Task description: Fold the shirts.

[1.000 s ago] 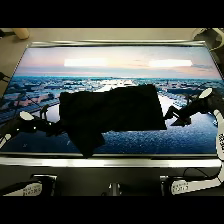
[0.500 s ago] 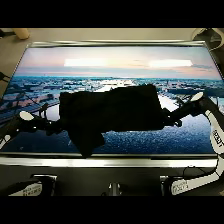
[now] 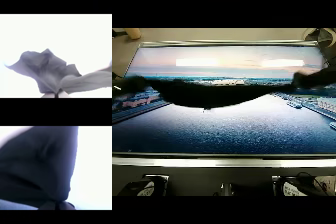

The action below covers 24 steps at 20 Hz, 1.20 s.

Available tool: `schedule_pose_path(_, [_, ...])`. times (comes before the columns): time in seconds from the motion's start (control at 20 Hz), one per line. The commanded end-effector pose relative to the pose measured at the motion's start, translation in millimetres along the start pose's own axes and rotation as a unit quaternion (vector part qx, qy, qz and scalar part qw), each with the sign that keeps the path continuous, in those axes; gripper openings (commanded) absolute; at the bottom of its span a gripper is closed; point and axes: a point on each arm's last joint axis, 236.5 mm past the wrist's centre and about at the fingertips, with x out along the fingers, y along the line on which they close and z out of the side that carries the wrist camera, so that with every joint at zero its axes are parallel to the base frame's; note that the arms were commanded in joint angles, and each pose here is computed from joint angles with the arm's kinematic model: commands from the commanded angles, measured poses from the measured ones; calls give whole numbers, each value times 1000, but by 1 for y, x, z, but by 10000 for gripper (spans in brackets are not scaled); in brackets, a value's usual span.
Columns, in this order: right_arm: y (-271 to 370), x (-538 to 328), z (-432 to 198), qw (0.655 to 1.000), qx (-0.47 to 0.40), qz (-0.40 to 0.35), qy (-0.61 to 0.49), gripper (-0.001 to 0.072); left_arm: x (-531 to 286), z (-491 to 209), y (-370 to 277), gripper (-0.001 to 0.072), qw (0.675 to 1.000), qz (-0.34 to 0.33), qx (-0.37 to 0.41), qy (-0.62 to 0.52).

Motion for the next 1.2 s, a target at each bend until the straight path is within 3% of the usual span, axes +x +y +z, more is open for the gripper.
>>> schedule_pose_path(0.0, [81, -259, 82, 913, -129, -66, -382, 25, -219, 141, -107, 30, 938, -6, 137, -319])
schedule_pose_path(0.05, [95, -317, 71, 877, -145, -88, -449, 24, -272, 153, -130, 30, 910, -10, 157, -383])
schedule_pose_path(0.15, [107, -365, 41, 856, -145, -104, -485, 24, -322, 150, -154, 30, 891, -33, 149, -428])
schedule_pose_path(0.35, [103, -356, 10, 882, -126, -106, -441, 25, -314, 129, -150, 30, 914, -29, 133, -383])
schedule_pose_path(0.55, [84, -330, 14, 904, -104, -118, -398, 25, -269, 122, -115, 30, 941, 24, 132, -310])
schedule_pose_path(0.65, [56, -277, 7, 941, -82, -135, -299, 25, -219, 105, -78, 30, 967, 67, 121, -213])
schedule_pose_path(0.8, [6, -150, -30, 991, -5, -126, -54, 25, -110, 52, -11, 31, 992, 104, 73, -16])
schedule_pose_path(0.95, [-47, -14, -65, 987, 46, -111, 108, 24, 5, -25, 49, 31, 984, 112, 32, 132])
schedule_pose_path(1.15, [-79, 125, -77, 982, 54, -103, 149, 25, 125, -131, 98, 31, 964, 114, -4, 242])
